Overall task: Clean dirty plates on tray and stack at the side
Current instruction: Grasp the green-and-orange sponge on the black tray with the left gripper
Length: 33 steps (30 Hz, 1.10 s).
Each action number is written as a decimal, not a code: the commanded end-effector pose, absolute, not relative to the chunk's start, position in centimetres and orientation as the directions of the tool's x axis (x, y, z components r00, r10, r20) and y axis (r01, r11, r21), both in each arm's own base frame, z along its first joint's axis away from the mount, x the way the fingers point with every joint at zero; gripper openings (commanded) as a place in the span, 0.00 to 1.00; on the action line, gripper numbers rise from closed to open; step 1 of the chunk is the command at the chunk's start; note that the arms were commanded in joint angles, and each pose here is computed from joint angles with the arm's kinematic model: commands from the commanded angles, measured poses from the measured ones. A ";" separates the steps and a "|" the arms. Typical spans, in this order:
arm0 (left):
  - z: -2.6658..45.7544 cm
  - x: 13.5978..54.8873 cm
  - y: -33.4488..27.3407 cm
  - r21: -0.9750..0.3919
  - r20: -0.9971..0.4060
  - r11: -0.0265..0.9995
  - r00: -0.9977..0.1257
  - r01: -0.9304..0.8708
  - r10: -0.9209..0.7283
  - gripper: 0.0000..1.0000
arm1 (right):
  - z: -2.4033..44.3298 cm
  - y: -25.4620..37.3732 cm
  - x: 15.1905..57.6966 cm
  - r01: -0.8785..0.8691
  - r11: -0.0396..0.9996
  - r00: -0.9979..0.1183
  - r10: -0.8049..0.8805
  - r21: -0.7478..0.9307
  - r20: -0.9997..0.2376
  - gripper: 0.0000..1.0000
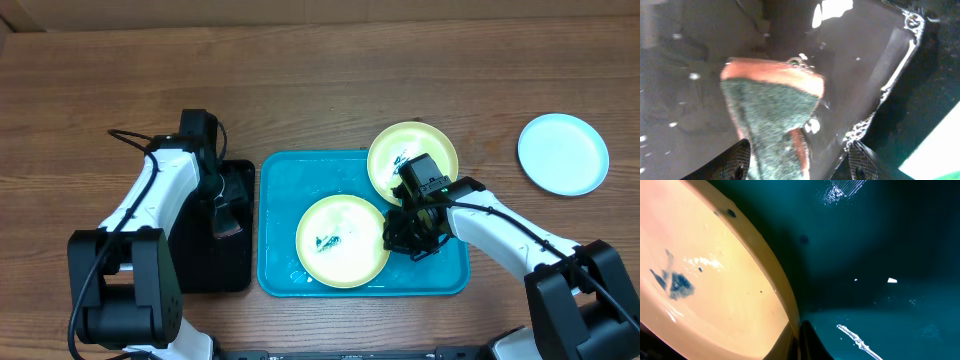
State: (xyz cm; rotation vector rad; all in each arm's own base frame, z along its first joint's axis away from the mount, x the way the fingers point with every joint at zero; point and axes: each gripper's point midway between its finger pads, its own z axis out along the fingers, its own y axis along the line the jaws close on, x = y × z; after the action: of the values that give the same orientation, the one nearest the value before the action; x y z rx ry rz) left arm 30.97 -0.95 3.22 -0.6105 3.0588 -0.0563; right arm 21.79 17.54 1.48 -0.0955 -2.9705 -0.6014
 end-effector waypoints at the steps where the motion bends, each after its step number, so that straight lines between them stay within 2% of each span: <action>1: 5.3 32.1 0.7 0.025 -0.102 0.904 -0.901 -0.427 -0.422 0.65 | 2.0 18.1 22.2 0.074 0.912 -0.993 0.032 0.402 0.110 0.04; 7: 6.1 31.9 0.6 0.021 -0.104 0.904 -0.900 -0.427 -0.423 0.64 | 2.0 18.1 22.3 0.074 0.912 -0.994 0.032 0.403 0.109 0.04; 10: 5.7 31.6 0.4 0.017 -0.087 0.898 -0.896 -0.439 -0.436 0.62 | 2.0 18.1 22.3 0.073 0.912 -0.994 0.032 0.404 0.107 0.04; 25: 2.5 30.0 0.1 0.010 -0.045 0.869 -0.868 -0.494 -0.494 0.64 | 2.2 18.5 22.1 0.074 0.902 -0.993 0.026 0.425 0.117 0.04; 28: 2.2 29.9 0.0 0.007 -0.045 0.869 -0.869 -0.494 -0.494 0.62 | 2.2 18.5 22.1 0.071 0.903 -0.993 0.023 0.425 0.117 0.04; 33: 2.2 29.9 0.0 0.003 -0.045 0.869 -0.868 -0.494 -0.494 0.51 | 2.2 18.5 22.1 0.071 0.903 -0.993 0.023 0.425 0.116 0.04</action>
State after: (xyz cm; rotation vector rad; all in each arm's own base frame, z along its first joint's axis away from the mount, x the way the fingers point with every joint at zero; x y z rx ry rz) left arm 30.05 0.21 2.38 -0.7809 2.9933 0.0375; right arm 21.67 17.82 1.62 -0.0929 -2.9575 -0.6263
